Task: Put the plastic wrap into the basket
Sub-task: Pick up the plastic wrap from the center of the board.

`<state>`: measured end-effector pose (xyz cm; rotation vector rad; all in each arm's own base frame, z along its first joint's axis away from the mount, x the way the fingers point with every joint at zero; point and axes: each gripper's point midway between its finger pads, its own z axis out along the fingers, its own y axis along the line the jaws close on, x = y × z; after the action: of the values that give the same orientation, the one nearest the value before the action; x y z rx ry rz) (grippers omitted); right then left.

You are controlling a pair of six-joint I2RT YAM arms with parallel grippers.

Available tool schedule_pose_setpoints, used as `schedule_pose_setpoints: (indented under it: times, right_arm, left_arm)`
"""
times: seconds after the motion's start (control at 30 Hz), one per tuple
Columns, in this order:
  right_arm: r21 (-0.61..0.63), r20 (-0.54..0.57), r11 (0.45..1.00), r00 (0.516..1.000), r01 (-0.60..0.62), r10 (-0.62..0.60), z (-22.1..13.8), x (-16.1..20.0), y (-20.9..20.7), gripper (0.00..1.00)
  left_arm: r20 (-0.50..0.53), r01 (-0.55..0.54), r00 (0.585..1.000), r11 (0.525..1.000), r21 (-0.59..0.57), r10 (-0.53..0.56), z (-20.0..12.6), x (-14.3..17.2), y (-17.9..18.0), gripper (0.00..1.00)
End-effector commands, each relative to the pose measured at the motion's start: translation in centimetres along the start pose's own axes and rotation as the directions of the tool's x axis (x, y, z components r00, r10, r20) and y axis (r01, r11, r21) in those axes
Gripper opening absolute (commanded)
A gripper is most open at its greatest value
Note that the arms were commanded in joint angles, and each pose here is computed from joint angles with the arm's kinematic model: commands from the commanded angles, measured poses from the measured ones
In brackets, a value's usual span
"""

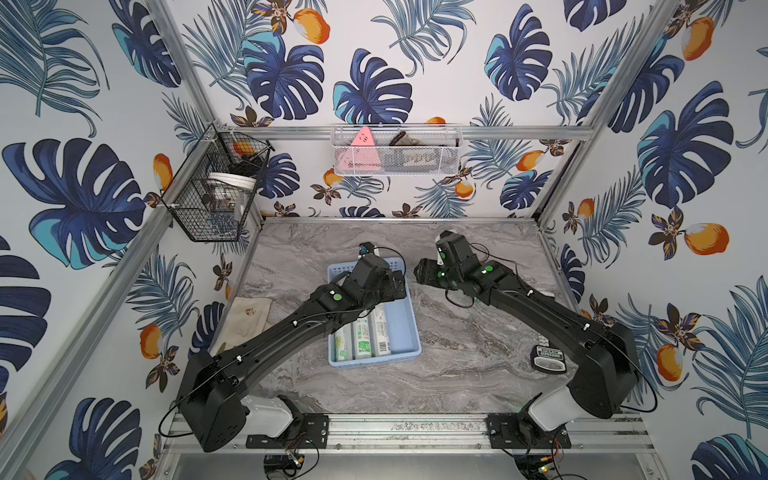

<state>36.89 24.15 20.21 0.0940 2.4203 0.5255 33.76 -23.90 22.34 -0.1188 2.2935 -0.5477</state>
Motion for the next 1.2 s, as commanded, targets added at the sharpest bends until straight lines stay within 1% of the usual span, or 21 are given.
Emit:
schedule_pose_setpoints:
  times: [0.0,0.17,0.2,0.27,0.37,0.47,0.6,0.7,0.87,0.97,1.17]
  right_arm:
    - [0.042,-0.044,0.999,0.999,-0.001,0.003,0.1,0.2,-2.2,0.71]
    - [0.093,-0.081,0.996,0.996,-0.017,0.024,0.7,-0.1,-4.9,0.71]
    - [0.127,-0.072,0.991,0.996,-0.036,0.045,0.7,-0.8,-6.5,0.71]
    - [0.161,-0.082,0.986,0.995,-0.046,0.060,0.9,-1.1,-8.1,0.71]
    - [0.217,-0.091,0.975,0.993,-0.053,0.074,1.1,-1.6,-10.6,0.71]
    - [0.270,-0.096,0.960,0.990,-0.072,0.101,1.5,-2.2,-13.4,0.71]
    - [0.302,-0.142,0.947,0.978,-0.107,0.156,2.7,-2.9,-16.6,0.72]
    - [0.319,-0.174,0.941,0.969,-0.116,0.178,3.7,-3.0,-18.1,0.72]
    - [0.325,-0.216,0.939,0.958,-0.113,0.190,5.3,-2.8,-19.4,0.73]
    - [0.366,-0.229,0.927,0.957,-0.085,0.178,5.9,-3.0,-20.5,0.75]
    - [0.362,-0.269,0.932,0.954,-0.025,0.130,8.0,-4.3,-20.9,0.77]
  left_arm:
    - [-0.021,-0.055,0.998,0.996,0.067,0.057,0.7,0.1,-2.6,0.99]
    - [-0.078,-0.126,0.988,0.984,0.125,0.136,2.6,1.4,-6.4,0.99]
    - [-0.093,-0.135,0.985,0.982,0.136,0.148,3.1,1.7,-7.1,0.99]
    - [-0.124,-0.152,0.978,0.978,0.146,0.170,4.0,2.4,-8.3,0.99]
    - [-0.162,-0.180,0.965,0.972,0.154,0.204,5.3,3.4,-9.6,0.99]
    - [-0.188,-0.188,0.958,0.970,0.157,0.216,6.6,4.3,-10.5,0.99]
    - [-0.203,-0.189,0.954,0.967,0.169,0.222,7.8,4.8,-11.7,0.99]
    - [-0.210,-0.190,0.951,0.965,0.178,0.226,8.1,5.0,-12.4,0.99]
    - [-0.218,-0.184,0.950,0.965,0.185,0.223,8.6,5.6,-12.7,0.99]
    - [-0.234,-0.181,0.947,0.966,0.185,0.222,9.0,6.1,-12.8,0.99]
    - [-0.223,-0.190,0.949,0.968,0.166,0.224,9.4,5.9,-12.7,0.99]
